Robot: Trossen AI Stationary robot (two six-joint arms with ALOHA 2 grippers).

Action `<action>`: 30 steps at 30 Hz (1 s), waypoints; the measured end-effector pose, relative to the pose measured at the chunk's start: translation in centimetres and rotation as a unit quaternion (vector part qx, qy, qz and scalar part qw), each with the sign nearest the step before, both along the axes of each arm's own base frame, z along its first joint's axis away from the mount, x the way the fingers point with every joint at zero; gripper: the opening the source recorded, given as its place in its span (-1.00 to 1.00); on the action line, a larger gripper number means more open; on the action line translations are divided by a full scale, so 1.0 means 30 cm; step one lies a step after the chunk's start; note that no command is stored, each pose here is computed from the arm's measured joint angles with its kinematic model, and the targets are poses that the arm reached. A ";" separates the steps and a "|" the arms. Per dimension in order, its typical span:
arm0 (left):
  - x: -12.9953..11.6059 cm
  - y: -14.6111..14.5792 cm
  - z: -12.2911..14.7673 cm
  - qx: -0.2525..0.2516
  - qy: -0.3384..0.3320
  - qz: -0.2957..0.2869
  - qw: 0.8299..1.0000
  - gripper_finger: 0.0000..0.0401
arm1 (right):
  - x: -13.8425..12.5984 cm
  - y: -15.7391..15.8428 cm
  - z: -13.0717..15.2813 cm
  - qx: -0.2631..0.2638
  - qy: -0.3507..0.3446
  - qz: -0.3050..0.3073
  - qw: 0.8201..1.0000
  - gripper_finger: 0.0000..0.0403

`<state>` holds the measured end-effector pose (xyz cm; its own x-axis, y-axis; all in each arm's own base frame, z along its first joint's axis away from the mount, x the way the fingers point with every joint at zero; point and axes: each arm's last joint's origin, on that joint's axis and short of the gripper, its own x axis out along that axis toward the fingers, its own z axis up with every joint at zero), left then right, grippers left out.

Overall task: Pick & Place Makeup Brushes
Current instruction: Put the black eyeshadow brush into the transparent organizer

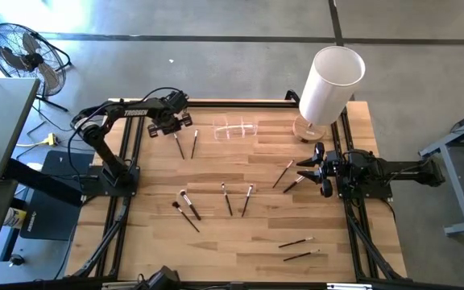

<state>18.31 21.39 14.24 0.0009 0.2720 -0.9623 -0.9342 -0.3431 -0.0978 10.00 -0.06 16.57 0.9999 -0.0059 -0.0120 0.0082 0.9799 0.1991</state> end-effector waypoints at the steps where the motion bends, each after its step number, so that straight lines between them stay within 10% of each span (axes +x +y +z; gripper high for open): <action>1: 0.000 0.001 0.000 0.002 0.002 -0.001 1.000 -0.97 | 0.000 0.000 0.000 0.000 0.000 0.000 1.000 -0.29; 30: 0.137 -0.180 0.105 0.082 -0.006 -0.136 0.987 -1.00 | 0.000 0.000 0.000 0.000 0.000 0.000 1.000 -0.29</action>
<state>22.41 16.00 17.38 0.1073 0.4129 -0.9044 -0.9880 -0.0571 -0.1433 10.00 -0.06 16.58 0.9999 -0.0056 -0.0119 0.0078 0.9799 0.1991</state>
